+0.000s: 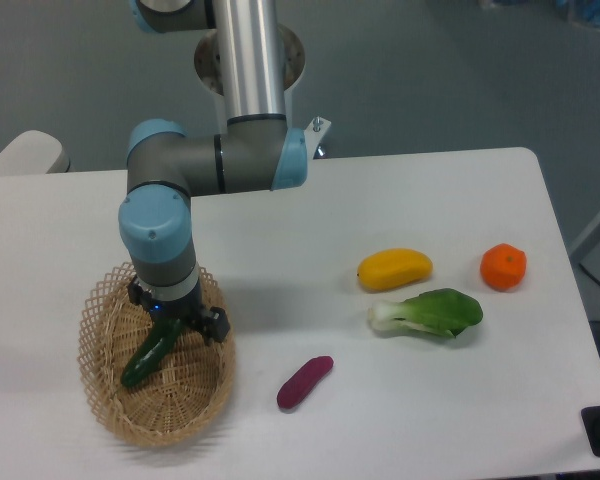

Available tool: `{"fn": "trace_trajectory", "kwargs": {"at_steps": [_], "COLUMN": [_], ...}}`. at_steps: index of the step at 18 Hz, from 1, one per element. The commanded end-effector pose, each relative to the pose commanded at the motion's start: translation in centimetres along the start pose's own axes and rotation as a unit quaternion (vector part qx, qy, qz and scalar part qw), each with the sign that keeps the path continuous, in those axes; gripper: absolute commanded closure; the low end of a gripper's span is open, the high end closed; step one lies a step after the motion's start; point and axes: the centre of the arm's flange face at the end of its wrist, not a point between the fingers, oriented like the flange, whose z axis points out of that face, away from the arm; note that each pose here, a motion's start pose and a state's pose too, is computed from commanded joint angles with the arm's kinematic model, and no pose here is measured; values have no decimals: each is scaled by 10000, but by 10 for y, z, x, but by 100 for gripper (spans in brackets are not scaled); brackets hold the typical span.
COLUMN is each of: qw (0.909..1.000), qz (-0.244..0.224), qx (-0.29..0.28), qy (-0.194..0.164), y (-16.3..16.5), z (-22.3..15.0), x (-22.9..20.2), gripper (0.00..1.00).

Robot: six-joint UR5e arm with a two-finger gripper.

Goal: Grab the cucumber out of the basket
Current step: 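Lower the gripper onto the cucumber inside the basket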

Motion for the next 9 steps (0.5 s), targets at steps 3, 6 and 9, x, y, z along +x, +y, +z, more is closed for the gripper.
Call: {"fn": "trace_trajectory", "kwargs": {"at_steps": [3,6,9], "qw": [10000,9999,9998], "qz": [28,96,181], "qx": [-47,-97,-75], "qy": [29,9,-10], "y": [-1,-3,-9], "z": [8,13,21], "x": [4,10,13], "gripper": [0,0,0]}}
